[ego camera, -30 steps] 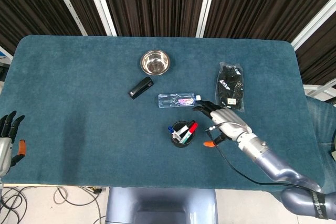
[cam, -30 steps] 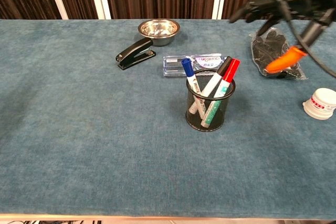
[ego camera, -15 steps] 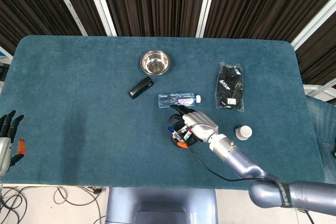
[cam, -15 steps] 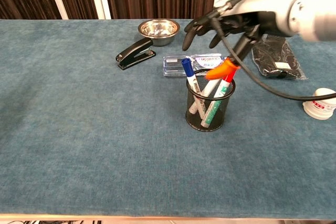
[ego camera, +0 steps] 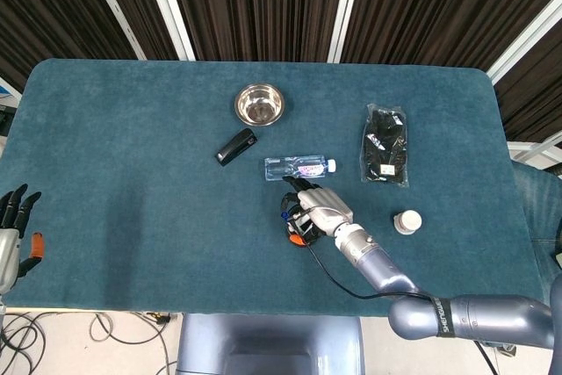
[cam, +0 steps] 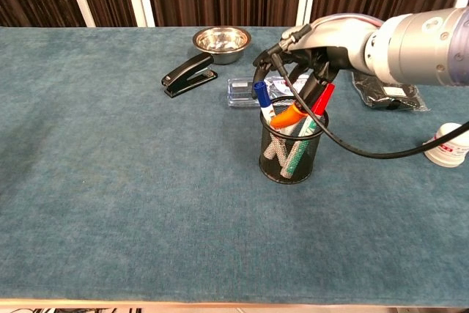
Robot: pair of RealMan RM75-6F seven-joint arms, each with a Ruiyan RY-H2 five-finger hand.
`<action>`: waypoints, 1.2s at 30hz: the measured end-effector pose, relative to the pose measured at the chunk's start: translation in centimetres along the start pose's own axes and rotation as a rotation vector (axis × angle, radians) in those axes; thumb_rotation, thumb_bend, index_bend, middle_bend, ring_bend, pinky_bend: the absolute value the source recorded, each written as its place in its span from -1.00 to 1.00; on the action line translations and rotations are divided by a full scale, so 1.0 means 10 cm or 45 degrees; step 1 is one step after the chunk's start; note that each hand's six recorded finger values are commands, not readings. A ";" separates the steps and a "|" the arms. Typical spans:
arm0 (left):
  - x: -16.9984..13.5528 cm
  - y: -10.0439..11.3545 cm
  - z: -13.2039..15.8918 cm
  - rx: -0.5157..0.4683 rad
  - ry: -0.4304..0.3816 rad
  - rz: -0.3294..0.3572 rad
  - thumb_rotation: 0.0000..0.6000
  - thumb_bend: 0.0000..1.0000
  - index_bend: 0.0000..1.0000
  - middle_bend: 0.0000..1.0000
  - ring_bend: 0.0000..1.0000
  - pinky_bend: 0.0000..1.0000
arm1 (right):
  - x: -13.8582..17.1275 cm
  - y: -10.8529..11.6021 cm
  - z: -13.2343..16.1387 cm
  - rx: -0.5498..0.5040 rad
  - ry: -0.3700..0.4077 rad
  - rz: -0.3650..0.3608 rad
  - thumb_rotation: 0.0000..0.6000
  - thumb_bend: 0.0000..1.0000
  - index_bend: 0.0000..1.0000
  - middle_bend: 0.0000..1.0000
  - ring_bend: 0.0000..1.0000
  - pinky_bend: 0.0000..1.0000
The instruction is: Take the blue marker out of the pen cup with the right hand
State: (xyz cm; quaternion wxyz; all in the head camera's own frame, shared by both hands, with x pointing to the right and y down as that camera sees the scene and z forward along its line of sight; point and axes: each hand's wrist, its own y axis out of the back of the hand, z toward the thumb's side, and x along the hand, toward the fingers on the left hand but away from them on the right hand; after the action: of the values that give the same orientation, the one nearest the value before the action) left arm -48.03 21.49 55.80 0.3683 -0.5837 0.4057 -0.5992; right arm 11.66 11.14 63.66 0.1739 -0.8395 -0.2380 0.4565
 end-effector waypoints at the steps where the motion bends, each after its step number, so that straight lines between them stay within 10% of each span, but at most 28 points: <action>1: 0.00 0.00 0.00 -0.001 0.001 0.001 1.00 0.17 -0.79 -1.00 -1.00 -1.00 | 0.00 -0.01 0.00 -0.001 -0.002 0.000 1.00 -0.45 -0.15 -1.00 -1.00 -0.69; 36: -0.01 -0.02 -0.02 0.011 0.018 -0.020 1.00 0.17 -0.77 -1.00 -1.00 -1.00 | -0.09 -0.03 -0.06 -0.030 -0.025 -0.028 1.00 -0.21 -0.02 -1.00 -1.00 -0.69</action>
State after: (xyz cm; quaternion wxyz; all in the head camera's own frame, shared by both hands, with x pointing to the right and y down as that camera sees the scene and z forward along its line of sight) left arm -48.26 21.64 55.99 0.3633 -0.5811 0.4010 -0.6080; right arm 11.66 10.80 64.74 0.1668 -0.8342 -0.2543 0.4600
